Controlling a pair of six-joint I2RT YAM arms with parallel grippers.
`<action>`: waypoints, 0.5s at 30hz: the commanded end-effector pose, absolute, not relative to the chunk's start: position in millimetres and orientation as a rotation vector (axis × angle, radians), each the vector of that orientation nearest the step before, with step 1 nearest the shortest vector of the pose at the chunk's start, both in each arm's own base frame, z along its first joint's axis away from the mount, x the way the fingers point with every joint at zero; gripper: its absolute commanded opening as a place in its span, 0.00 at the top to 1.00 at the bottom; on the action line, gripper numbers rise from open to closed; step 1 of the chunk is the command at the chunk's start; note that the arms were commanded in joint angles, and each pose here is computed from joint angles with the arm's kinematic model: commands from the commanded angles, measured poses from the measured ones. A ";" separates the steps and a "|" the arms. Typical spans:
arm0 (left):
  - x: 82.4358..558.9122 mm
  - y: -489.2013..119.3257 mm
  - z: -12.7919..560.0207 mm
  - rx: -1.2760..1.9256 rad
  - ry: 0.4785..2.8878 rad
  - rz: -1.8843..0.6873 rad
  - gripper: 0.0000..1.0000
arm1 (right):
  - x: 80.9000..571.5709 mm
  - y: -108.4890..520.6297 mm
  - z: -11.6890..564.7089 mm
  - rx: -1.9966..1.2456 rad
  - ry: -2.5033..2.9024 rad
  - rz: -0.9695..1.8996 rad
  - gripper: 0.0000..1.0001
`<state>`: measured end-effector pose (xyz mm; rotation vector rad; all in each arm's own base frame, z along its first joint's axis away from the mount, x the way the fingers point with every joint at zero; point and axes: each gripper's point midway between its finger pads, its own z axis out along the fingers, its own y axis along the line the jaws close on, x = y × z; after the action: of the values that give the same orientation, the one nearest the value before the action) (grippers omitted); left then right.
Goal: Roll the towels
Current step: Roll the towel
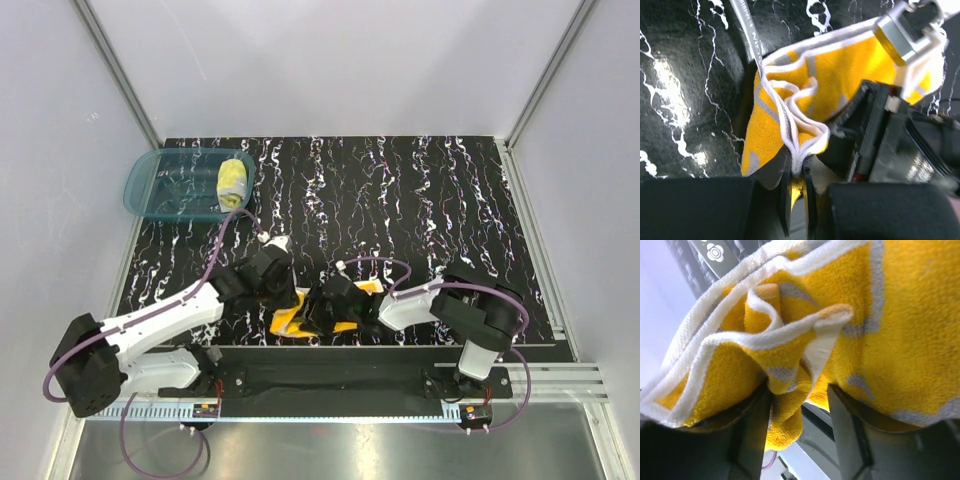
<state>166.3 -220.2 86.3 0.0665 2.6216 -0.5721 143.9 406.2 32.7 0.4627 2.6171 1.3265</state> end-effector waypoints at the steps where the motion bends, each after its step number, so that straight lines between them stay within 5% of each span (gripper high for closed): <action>1: 176.1 -235.3 80.2 0.070 2.603 -0.615 0.87 | 154.1 393.4 38.4 0.387 2.619 1.163 0.39; 7: 195.1 -245.1 65.9 0.064 2.607 -0.546 0.91 | 155.5 358.5 51.7 0.304 2.675 0.861 0.16; 15: 215.7 -259.3 63.3 0.144 2.608 -0.411 0.95 | 139.6 313.4 81.0 0.277 2.703 0.728 0.12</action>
<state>196.9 -243.3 44.7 0.0996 2.6926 -0.4122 141.9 339.4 59.0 0.3057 2.7395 0.8072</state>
